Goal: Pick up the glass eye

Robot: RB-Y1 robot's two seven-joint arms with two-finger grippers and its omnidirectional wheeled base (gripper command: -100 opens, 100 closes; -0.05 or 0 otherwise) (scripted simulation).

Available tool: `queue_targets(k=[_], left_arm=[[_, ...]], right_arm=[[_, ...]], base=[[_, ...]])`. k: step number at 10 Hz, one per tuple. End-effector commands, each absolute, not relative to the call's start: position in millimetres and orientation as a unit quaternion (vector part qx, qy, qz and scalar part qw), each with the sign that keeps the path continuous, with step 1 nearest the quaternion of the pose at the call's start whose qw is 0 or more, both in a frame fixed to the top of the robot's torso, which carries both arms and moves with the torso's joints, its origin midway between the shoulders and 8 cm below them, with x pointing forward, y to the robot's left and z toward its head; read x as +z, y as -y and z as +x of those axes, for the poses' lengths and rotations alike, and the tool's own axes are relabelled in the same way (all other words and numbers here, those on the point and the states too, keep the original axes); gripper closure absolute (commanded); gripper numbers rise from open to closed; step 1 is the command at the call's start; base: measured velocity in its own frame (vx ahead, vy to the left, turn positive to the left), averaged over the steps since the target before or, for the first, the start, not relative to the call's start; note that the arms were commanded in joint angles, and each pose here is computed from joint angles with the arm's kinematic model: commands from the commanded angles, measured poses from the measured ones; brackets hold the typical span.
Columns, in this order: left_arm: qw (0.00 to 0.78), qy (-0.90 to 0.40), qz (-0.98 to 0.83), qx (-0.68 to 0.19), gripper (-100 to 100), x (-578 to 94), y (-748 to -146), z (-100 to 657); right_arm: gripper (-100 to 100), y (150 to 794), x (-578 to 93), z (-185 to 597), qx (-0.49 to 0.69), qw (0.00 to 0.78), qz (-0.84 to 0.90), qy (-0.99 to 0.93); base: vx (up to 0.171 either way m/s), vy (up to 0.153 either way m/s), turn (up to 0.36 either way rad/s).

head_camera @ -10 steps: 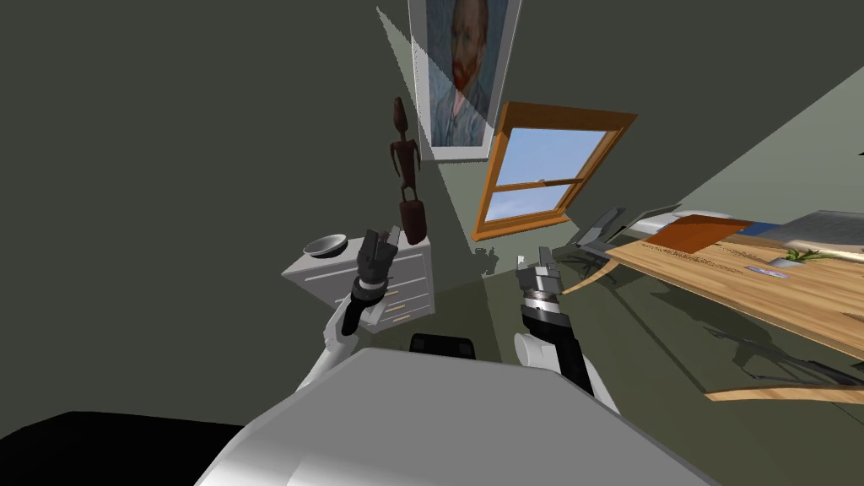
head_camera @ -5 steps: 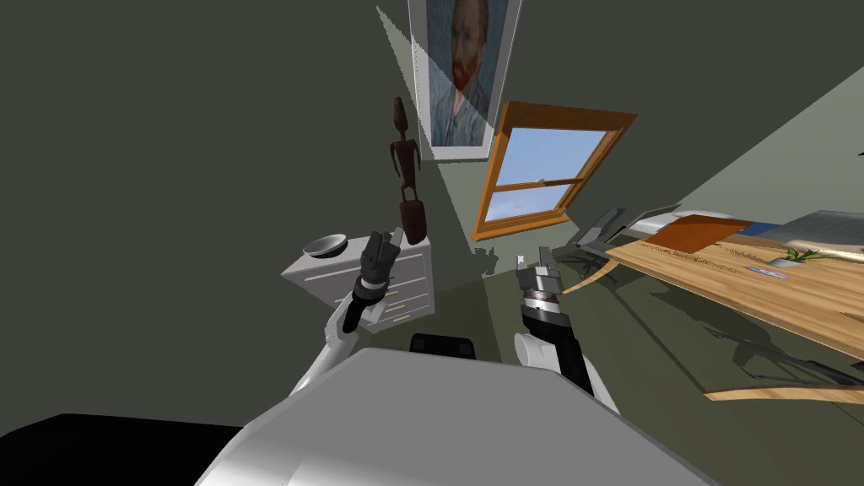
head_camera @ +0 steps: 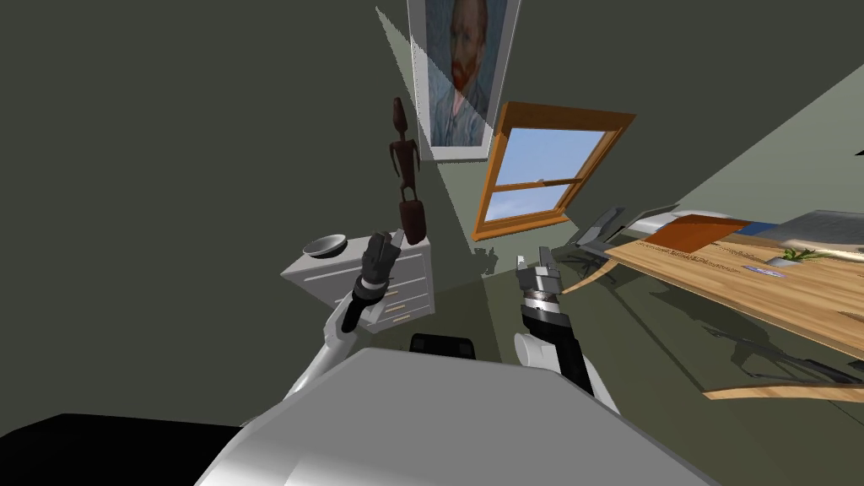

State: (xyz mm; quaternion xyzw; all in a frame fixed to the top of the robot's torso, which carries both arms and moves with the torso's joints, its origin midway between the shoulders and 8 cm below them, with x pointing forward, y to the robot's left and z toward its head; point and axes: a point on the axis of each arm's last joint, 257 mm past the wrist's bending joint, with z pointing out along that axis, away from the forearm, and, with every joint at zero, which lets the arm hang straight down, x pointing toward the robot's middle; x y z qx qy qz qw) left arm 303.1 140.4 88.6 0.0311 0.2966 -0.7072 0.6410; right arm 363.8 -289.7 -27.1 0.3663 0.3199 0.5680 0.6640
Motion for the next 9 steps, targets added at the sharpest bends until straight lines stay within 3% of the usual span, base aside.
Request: queue_targets(k=[1,9], left_arm=[[0.629,-0.316,0.035,-0.709,-100,80,-140,307],[0.585,-0.396,0.052,-0.706,-100,47,-142,320]], right_arm=[[0,290,-27,364,0.568,0.664,0.366,-0.32],[0,290,-27,364,0.568,0.664,0.366,-0.32]], base=[[0.0,0.0,0.0],[-0.005,-0.006,-0.018]])
